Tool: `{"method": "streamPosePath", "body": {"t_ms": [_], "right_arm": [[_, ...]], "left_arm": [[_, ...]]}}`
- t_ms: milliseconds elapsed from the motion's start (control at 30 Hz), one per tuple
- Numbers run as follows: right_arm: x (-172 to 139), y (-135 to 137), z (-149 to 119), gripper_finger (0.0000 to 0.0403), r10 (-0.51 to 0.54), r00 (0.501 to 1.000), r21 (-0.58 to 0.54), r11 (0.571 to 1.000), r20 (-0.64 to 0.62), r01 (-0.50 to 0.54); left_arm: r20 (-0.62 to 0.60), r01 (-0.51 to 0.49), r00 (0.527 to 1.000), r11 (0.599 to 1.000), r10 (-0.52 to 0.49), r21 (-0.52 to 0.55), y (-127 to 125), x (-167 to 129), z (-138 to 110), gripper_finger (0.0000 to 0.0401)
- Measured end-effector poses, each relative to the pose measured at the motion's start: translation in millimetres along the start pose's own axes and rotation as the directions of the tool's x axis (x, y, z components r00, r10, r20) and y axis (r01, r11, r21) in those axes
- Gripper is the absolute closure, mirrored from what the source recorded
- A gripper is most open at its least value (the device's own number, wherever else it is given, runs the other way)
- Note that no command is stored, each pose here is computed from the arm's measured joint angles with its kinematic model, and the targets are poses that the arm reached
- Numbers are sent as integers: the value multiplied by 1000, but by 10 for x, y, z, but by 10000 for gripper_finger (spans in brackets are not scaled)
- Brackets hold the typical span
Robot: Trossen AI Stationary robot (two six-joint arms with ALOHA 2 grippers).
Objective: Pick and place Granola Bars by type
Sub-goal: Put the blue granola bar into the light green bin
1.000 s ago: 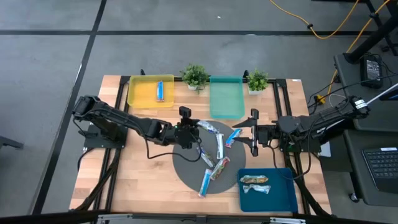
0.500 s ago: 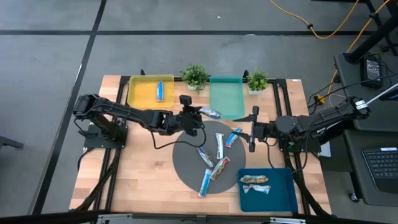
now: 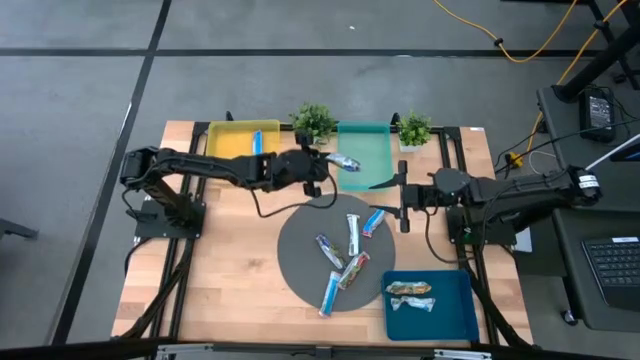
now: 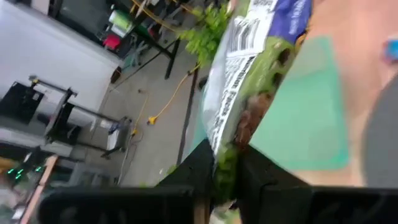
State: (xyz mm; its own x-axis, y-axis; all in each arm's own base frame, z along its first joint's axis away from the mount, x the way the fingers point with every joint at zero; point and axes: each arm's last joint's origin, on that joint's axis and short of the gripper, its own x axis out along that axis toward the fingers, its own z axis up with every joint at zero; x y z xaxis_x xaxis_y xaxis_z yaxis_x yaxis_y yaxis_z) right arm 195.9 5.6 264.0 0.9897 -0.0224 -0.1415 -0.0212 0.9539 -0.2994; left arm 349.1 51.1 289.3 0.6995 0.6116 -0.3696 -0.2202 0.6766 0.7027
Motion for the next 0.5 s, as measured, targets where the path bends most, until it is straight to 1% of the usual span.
{"method": "streamPosePath", "body": {"t_ms": [133,200,333,500], "right_arm": [[2,-41,-23,181,-18,1000,11,1000,-16,18],[2,-52,-29,181,-23,1000,11,1000,-20,23],[2,-63,-32,181,-28,999,11,1000,-21,29],[2,-66,-22,181,-31,999,10,999,-11,31]], "left_arm": [[23,41,999,999,-40,-34,171,129,-113,374],[52,69,996,996,-66,-62,253,183,-160,374],[106,97,991,991,-87,-96,424,264,-227,373],[140,158,980,982,-143,-104,599,354,-149,374]]}}
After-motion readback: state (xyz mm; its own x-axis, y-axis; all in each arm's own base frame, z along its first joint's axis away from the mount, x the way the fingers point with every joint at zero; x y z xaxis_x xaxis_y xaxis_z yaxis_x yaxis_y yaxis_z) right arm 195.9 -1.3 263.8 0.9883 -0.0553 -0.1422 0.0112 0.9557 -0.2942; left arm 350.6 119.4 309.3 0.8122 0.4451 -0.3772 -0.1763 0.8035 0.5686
